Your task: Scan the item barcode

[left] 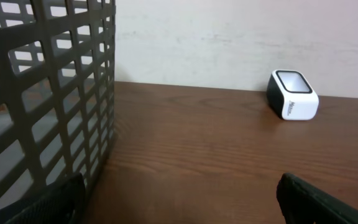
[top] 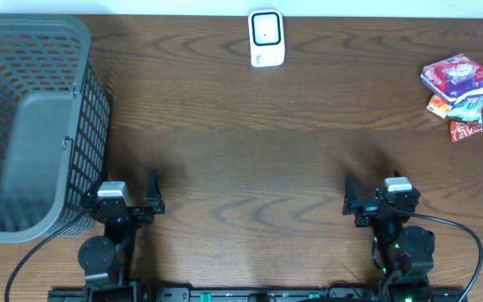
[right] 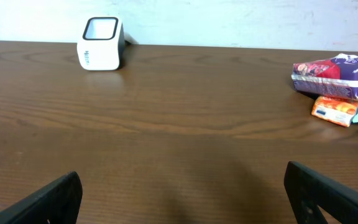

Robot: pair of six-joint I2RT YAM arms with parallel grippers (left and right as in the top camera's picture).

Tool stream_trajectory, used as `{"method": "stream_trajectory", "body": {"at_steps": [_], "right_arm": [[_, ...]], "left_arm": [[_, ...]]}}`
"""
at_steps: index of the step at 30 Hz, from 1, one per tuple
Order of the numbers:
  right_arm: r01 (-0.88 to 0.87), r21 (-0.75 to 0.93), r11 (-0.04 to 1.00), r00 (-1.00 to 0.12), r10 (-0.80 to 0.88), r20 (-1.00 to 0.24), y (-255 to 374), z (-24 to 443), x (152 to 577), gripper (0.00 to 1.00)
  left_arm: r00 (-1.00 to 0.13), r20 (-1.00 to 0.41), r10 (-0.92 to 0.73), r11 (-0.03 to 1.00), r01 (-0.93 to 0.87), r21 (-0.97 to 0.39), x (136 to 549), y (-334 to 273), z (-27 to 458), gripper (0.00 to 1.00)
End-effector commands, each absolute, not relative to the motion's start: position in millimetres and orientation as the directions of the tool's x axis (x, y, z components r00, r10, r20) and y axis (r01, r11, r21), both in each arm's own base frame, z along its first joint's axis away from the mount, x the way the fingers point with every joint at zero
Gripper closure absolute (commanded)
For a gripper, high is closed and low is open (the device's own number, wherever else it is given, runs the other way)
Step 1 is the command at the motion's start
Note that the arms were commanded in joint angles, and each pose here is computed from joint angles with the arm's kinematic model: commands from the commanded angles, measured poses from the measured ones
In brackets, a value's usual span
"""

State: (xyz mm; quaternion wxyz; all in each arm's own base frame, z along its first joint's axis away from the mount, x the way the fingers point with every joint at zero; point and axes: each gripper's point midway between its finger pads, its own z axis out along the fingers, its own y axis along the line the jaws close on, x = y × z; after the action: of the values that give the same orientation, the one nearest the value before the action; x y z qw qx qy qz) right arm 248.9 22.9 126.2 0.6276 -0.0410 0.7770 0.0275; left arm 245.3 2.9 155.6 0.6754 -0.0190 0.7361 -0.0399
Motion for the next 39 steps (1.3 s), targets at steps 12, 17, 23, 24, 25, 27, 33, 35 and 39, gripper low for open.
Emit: {"method": "stream_trajectory", "body": {"at_steps": [12,17,23,24,25,27,33,35,39], "right_arm": [[-0.1,-0.021,0.995,-0.213,-0.042,-0.976,23.1,124.9,248.6,0.01],[-0.1,-0.021,0.995,-0.212,-0.042,-0.976,23.1,125.1,248.6,0.01],[-0.1,-0.021,0.995,-0.212,-0.042,-0.976,23.1,125.1,248.6,0.01],[-0.1,-0.021,0.995,-0.212,-0.042,-0.976,23.1,125.1,248.6,0.01],[-0.1,-0.021,0.995,-0.212,-0.042,-0.976,23.0,125.1,248.6,0.01],[-0.1,-0.021,0.995,-0.212,-0.042,-0.976,23.1,125.1,248.6,0.01],[-0.1,-0.021,0.995,-0.212,-0.042,-0.976,23.1,125.1,248.6,0.01],[-0.1,-0.021,0.995,-0.212,-0.042,-0.976,23.1,125.1,248.6,0.01],[-0.1,-0.021,0.995,-0.212,-0.042,-0.976,23.1,125.1,248.6,0.01]], "left_arm": [[-0.147,-0.979,-0.142,0.985,0.074,-0.154,243.6,-11.3,141.4,0.02],[-0.149,-0.975,-0.166,0.982,0.063,-0.177,243.6,-10.2,140.9,0.02],[-0.149,-0.975,-0.166,0.981,0.071,-0.178,243.7,-11.6,141.3,0.02],[-0.149,-0.975,-0.166,0.981,0.071,-0.178,243.7,-11.6,141.3,0.03],[-0.149,-0.975,-0.166,0.981,0.071,-0.178,243.7,-11.6,141.3,0.02],[-0.149,-0.975,-0.166,0.981,0.071,-0.178,243.7,-11.6,141.3,0.02],[-0.149,-0.975,-0.166,0.981,0.071,-0.178,243.7,-11.6,141.3,0.02],[-0.149,-0.975,-0.166,0.981,0.071,-0.178,243.7,-11.6,141.3,0.02],[-0.149,-0.975,-0.166,0.981,0.071,-0.178,243.7,-11.6,141.3,0.02]]}}
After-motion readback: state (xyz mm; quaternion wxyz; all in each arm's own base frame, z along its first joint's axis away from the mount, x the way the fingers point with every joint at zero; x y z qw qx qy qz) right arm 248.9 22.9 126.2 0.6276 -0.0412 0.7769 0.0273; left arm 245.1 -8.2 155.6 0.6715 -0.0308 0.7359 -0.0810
